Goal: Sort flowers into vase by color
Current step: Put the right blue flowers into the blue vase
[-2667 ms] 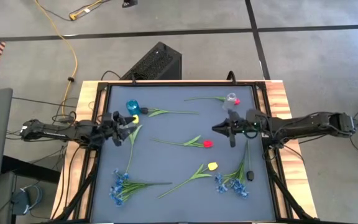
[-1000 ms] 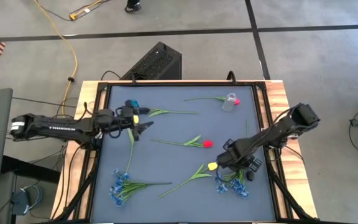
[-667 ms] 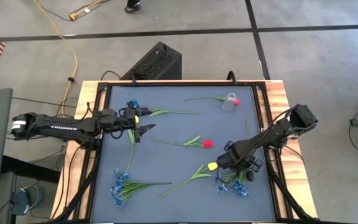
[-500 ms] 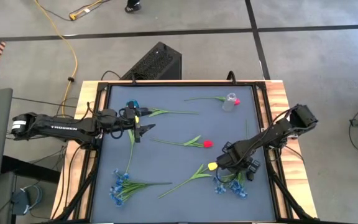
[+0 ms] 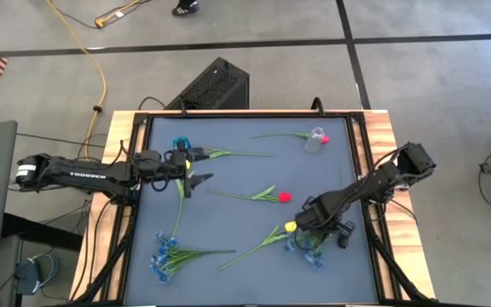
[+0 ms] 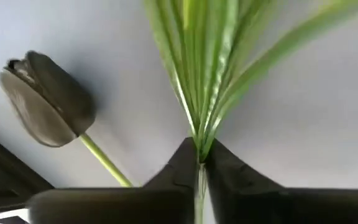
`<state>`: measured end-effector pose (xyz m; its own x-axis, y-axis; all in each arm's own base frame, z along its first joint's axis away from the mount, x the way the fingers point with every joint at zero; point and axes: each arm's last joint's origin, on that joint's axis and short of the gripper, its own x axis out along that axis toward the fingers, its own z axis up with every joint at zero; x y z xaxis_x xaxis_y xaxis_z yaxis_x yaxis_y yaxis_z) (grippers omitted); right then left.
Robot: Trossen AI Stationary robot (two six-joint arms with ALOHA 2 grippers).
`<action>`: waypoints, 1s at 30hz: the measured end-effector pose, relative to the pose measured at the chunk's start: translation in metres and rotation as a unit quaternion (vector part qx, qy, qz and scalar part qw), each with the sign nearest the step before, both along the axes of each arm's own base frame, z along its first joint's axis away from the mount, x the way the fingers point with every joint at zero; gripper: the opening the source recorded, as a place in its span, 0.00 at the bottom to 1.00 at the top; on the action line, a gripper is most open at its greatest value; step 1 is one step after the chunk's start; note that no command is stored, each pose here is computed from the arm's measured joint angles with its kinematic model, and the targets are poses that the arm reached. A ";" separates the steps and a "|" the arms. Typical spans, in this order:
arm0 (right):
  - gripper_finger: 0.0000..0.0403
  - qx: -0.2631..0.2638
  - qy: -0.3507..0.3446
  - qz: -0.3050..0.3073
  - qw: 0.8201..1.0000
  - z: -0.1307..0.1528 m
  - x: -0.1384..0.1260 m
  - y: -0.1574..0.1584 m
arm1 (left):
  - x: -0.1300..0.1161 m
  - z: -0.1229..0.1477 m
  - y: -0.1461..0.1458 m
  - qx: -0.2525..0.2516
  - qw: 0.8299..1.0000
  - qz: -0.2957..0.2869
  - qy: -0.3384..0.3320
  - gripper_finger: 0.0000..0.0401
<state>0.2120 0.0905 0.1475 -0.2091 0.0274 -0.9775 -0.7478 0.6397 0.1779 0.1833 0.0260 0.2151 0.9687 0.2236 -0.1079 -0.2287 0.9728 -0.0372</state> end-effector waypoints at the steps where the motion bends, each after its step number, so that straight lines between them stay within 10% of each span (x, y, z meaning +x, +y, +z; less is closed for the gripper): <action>1: 0.08 0.000 0.000 -0.004 1.000 0.002 0.002 -0.001 | 0.000 0.000 0.000 0.004 1.000 -0.002 0.001 0.75; 10: 0.08 0.003 -0.023 0.007 1.000 0.056 0.034 -0.016 | 0.000 0.000 -0.001 0.005 1.000 -0.002 -0.002 0.75; 22: 0.08 0.064 -0.212 -0.146 0.964 0.170 0.051 -0.055 | 0.000 -0.002 -0.001 0.005 1.000 -0.004 0.011 0.75; 26: 0.08 0.128 -0.377 -0.167 0.902 0.202 0.053 -0.070 | 0.000 -0.004 -0.001 0.008 1.000 -0.012 0.022 0.75; 30: 0.08 0.207 -0.583 -0.142 0.773 0.228 0.073 -0.087 | -0.001 -0.006 -0.001 0.018 0.999 -0.008 0.033 0.75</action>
